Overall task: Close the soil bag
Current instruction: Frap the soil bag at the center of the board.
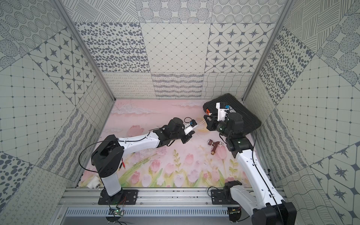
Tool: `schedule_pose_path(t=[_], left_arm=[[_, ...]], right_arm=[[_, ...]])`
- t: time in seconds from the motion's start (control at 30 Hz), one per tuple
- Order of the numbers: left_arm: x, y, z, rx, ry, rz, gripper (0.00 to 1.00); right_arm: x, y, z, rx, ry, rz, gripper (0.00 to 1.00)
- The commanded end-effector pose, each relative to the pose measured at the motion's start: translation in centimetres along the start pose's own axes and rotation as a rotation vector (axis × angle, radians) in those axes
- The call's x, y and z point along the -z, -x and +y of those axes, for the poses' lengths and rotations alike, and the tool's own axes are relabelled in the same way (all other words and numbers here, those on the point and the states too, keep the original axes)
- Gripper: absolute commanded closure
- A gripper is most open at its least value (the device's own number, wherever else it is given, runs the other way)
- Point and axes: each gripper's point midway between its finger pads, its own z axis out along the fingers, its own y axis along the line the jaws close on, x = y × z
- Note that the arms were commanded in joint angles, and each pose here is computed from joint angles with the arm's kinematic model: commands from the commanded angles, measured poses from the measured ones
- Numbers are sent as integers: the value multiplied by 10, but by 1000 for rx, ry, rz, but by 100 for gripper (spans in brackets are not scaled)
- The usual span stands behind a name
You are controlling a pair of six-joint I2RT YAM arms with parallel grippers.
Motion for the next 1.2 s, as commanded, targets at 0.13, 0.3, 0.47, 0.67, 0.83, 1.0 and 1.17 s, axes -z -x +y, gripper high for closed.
schedule_pose_path(t=[0.13,0.3,0.47,0.67,0.83,1.0,1.17], left_arm=[[49,-157,-18,-104,169,509,100],[54,-183,-15,-161,218,682,100],[59,-218,-19,-229,248,890,100],[82,-255,-29,-218,242,1049,100],[98,-269,-37,-206,236,1113,99],[107,-274,-40,-205,231,1146,96],[114,-281,-43,-201,215,1192,91]], right_arm=[[32,117,24,95,13,-331,100],[43,151,22,94,-6,-402,100],[54,170,15,96,-41,-446,100],[61,176,-10,64,-97,-464,100],[63,181,-24,53,-123,-477,100],[59,187,-30,37,-116,-481,100],[52,182,-38,33,-125,-462,100]])
